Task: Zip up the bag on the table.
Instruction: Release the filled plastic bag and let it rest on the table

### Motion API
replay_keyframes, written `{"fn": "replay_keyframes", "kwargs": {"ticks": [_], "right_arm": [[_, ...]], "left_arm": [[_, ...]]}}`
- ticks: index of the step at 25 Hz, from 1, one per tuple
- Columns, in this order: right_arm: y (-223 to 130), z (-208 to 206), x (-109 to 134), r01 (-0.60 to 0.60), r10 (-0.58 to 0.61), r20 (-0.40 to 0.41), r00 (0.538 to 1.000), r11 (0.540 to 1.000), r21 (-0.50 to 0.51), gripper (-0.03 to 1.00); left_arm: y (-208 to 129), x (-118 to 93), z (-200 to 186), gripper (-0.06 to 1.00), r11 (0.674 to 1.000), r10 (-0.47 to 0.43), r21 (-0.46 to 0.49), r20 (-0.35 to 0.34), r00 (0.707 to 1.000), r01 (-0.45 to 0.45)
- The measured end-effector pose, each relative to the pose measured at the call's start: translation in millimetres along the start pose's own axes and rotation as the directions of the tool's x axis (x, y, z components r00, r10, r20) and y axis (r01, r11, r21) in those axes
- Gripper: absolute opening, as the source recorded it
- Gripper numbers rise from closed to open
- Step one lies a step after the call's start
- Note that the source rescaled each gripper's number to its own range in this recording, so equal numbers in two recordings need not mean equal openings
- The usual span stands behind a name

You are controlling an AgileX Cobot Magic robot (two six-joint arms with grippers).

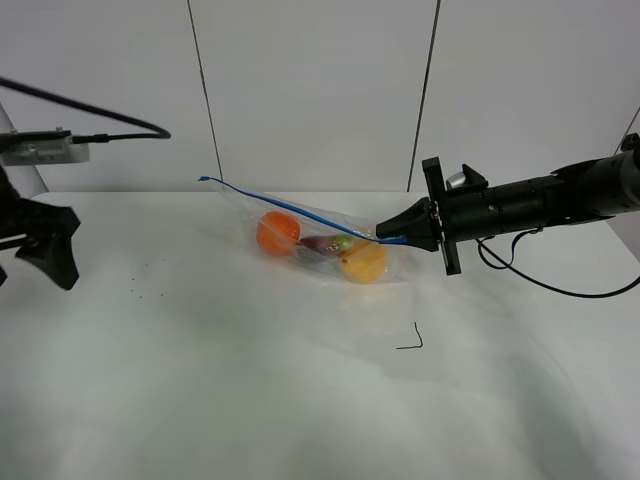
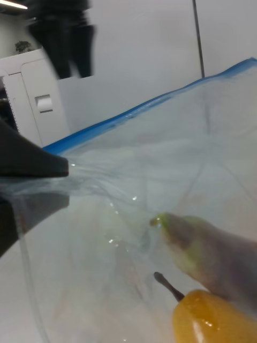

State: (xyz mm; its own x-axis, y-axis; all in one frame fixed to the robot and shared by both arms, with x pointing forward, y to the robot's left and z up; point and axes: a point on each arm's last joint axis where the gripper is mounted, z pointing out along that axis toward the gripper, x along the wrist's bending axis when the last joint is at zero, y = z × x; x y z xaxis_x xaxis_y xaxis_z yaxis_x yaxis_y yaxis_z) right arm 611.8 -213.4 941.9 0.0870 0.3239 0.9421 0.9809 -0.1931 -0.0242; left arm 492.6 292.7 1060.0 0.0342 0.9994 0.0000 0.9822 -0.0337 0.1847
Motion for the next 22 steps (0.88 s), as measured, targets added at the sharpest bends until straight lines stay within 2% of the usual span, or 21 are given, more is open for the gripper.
{"fn": "replay_keyframes", "kwargs": {"ticks": [7,10,13,17,22], "right_arm": [[0.0,0.0,0.0,0.0,0.0,0.0,1.0,1.0,0.0,0.0],[0.0,0.0,0.0,0.0,0.0,0.0,1.0,1.0,0.0,0.0],[0.0,0.0,0.0,0.0,0.0,0.0,1.0,1.0,0.0,0.0],[0.0,0.0,0.0,-0.003,0.003,0.0,1.0,1.0,0.0,0.0],[0.0,0.0,0.0,-0.007,0.007,0.0,1.0,1.0,0.0,0.0]], "left_arm": [[-96.3,0.0,2.0,0.93,1.0,0.0,-0.003,0.0,1.0,0.0],[-127.4,0.0,1.9,0.93,0.999,0.0,-0.052,0.0,1.0,0.0],[-150.3,0.0,2.6,0.93,0.987,0.0,-0.159,0.0,1.0,0.0],[-174.1,-0.5,1.1,0.93,0.956,-0.001,-0.293,0.006,1.0,0.003],[-195.0,-2.9,-15.5,0.93,0.882,0.019,-0.471,0.025,0.999,-0.005]]}}
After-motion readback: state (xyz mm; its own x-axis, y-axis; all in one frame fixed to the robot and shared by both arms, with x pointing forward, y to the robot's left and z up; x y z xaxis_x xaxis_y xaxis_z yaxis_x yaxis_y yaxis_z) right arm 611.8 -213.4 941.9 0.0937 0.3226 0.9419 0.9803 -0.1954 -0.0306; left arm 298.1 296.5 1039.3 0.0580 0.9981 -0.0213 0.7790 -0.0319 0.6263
